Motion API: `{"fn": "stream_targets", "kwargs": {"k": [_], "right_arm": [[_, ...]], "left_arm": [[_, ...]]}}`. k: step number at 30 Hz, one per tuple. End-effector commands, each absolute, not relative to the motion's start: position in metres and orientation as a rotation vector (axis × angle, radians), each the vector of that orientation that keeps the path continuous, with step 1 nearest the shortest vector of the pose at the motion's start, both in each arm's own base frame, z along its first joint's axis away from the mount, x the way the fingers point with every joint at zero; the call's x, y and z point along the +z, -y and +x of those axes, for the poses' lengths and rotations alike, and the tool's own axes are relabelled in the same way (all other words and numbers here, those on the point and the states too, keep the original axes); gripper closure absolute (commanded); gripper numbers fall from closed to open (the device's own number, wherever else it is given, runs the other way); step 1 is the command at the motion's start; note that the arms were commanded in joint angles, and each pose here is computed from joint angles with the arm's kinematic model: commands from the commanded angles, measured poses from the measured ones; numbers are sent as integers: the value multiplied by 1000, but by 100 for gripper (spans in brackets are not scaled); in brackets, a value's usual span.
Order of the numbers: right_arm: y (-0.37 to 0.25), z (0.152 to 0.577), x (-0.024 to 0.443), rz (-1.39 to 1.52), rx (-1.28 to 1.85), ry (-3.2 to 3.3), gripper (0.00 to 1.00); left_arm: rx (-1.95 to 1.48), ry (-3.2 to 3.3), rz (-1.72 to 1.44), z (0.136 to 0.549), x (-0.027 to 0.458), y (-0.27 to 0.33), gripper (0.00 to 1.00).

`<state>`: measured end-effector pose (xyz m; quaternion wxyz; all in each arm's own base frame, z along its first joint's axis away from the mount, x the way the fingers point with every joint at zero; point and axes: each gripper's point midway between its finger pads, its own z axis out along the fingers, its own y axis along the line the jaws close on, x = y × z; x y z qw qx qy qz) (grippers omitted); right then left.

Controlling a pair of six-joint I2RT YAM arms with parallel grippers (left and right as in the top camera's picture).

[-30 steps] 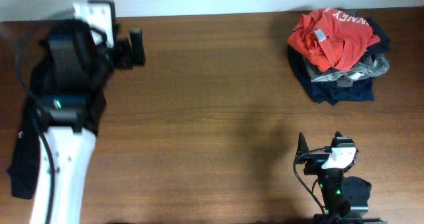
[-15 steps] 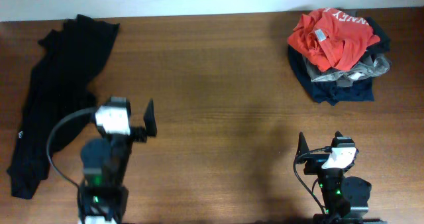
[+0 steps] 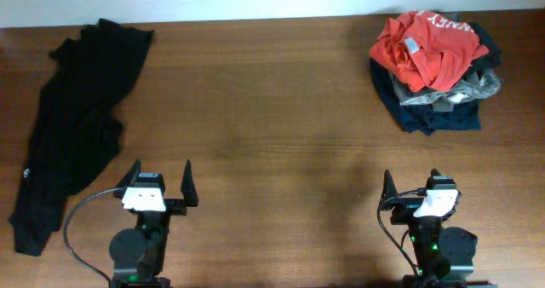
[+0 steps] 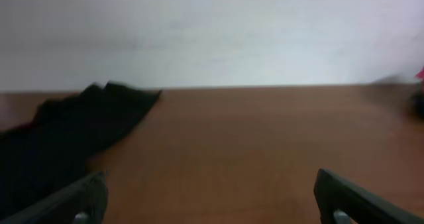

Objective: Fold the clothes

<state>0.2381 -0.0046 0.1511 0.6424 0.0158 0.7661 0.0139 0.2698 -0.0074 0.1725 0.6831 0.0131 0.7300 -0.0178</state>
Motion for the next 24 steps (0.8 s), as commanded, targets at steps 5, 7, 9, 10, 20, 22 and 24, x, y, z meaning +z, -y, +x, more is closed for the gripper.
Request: {"fn": "stream_targets", "kwargs": {"k": [5, 7, 9, 10, 20, 22, 24], "right_arm": [[5, 238, 149, 47, 42, -1745, 1], [5, 238, 149, 47, 42, -1745, 2], [5, 238, 149, 47, 42, -1746, 2], [5, 238, 149, 47, 42, -1745, 2], [5, 238, 149, 47, 42, -1745, 2], [5, 238, 149, 47, 42, -1745, 1], [5, 238, 149, 47, 42, -1745, 2]], "left_arm": [[-36, -1703, -4, 260, 152, -7, 1], [-34, -1709, -11, 257, 147, -10, 1], [-36, -1715, -11, 255, 143, -9, 1], [-35, -1715, -12, 254, 142, -9, 1], [1, -1660, -28, 246, 154, -14, 1], [-4, -1636, -18, 245, 160, -12, 1], [-3, -1634, -19, 245, 160, -12, 1]]}}
